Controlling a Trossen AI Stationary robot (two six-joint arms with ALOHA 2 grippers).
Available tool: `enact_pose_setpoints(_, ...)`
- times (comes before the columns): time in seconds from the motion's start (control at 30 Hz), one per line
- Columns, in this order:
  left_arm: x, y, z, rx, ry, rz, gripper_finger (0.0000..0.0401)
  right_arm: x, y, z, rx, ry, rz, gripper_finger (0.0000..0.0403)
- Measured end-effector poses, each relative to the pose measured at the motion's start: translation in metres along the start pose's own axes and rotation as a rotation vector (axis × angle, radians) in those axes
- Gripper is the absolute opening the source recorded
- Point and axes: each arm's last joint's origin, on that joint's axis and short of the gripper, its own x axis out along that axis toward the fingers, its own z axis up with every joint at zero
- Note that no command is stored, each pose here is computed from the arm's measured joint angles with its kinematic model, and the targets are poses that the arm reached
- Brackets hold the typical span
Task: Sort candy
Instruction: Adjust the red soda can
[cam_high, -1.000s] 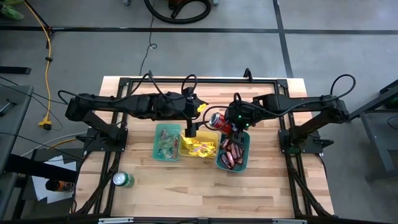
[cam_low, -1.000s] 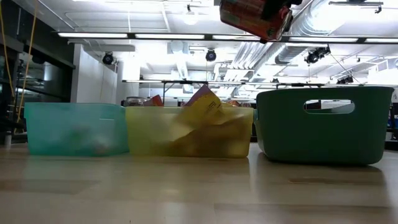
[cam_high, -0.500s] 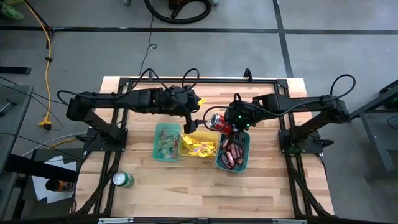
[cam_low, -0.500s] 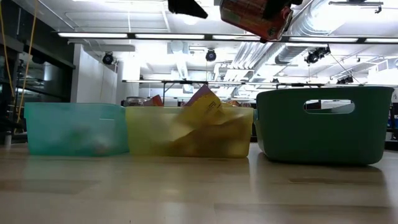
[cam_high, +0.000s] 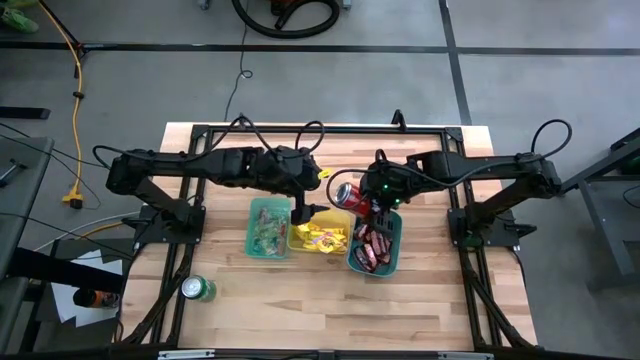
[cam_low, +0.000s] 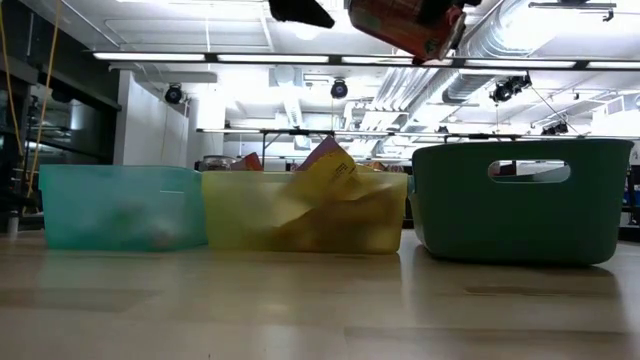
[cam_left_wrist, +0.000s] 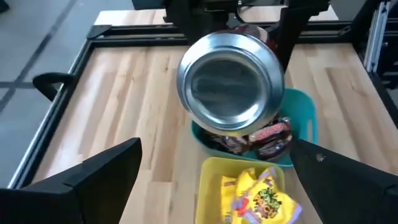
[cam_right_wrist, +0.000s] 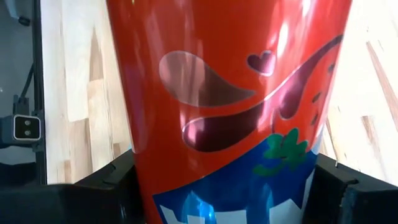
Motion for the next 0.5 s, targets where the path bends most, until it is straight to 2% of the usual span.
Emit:
enact_pose_setpoints(0.23, 0.0, -0.003, 0.005, 0.137, -0.052, -0.007, 0.0399, 0.0, 0.001, 0.002, -0.038, -0.026, 0.006, 0.0273)
enact_pose_setpoints(0.4, 0.002, -0.011, 0.008, 0.315, -0.088, -0.009, 0.0399, 0.0, 0.001, 0.005, -0.065, -0.055, 0.004, 0.0273)
enact_pose_setpoints(0.5, 0.008, -0.013, 0.008, 0.354, -0.094, -0.008, 0.0399, 0.0, 0.001, 0.006, -0.087, -0.067, -0.003, 0.0273)
